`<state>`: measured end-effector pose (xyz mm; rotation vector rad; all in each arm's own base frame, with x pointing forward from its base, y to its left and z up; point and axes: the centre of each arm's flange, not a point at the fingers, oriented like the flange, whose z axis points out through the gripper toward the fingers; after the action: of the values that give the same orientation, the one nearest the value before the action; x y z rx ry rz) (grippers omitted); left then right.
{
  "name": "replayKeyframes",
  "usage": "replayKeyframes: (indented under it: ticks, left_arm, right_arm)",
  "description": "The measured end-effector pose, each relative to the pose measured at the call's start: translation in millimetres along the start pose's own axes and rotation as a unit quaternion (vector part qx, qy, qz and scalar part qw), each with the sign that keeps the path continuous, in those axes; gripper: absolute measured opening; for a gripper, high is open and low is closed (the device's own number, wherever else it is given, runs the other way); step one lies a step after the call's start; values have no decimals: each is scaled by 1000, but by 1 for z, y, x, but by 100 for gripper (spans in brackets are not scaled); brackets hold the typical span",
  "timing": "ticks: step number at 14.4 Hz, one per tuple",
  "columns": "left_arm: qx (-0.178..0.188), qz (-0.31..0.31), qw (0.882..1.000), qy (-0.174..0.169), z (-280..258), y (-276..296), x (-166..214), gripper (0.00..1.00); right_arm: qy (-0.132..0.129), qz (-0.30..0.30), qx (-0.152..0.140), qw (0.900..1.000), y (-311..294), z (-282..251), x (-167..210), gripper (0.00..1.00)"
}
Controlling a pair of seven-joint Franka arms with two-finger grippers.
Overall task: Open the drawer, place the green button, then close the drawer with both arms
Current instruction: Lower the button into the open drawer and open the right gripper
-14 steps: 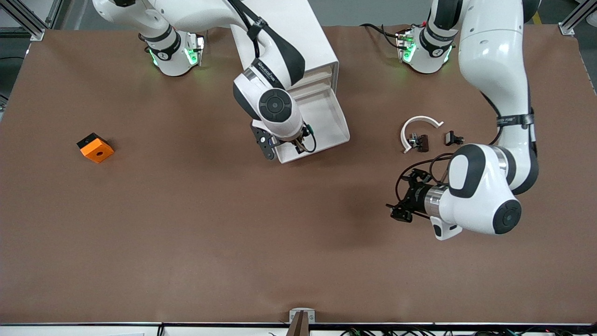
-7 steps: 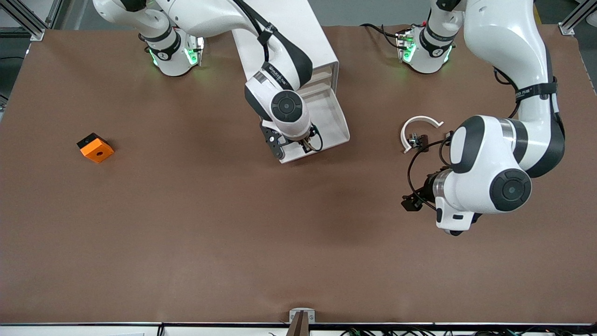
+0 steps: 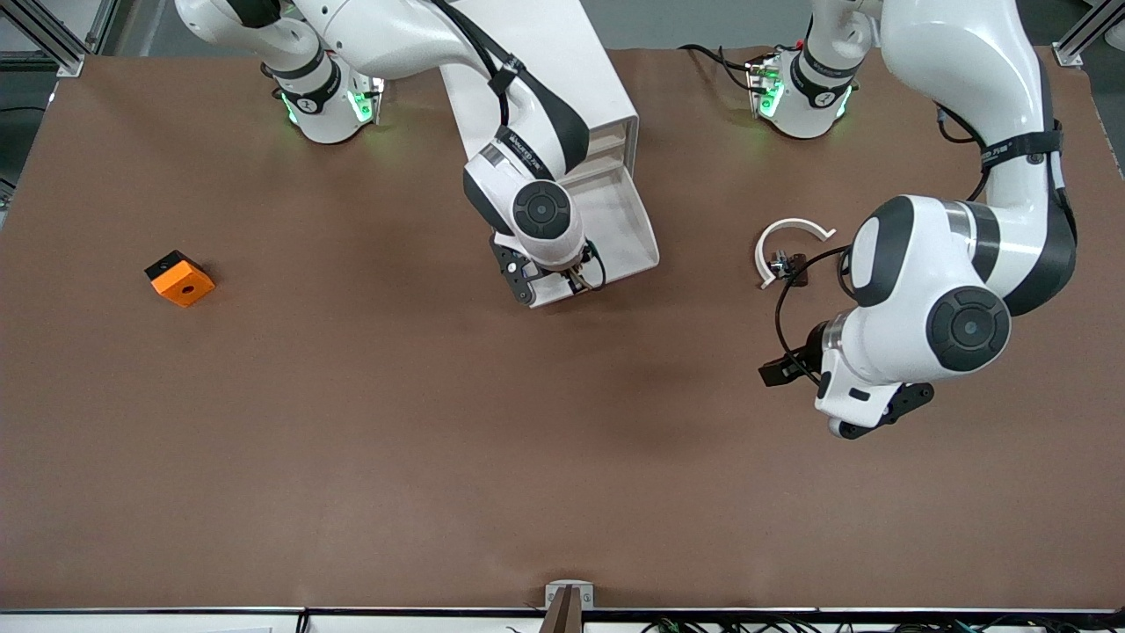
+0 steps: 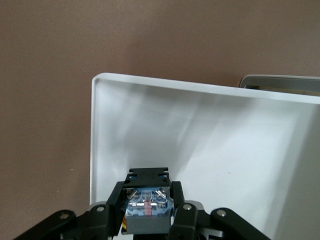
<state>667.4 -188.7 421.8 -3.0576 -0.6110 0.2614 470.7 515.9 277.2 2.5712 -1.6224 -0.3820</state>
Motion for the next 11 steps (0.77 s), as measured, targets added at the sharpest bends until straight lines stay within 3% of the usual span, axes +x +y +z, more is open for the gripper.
replayKeyframes:
  ticks: [2,4,6,8,11]
  left_arm:
    - [8,23,999,27,3,0,-9,100]
    - [5,34,999,42,9,3,-20,100]
    - [-2,41,998,46,17,5,-29,100]
    - [-8,49,998,46,28,10,-37,100]
    - [-19,72,996,48,54,31,-56,100]
  right_arm:
    - [0,0,-1,1000,0,2,0,46]
    - [0,-1,0,1000,0,1,0,61]
    - [1,-1,5,1000,-2,-4,0,84]
    - [-2,3,26,1000,-7,-32,7,100]
    - [-11,17,47,999,-3,-124,43,100]
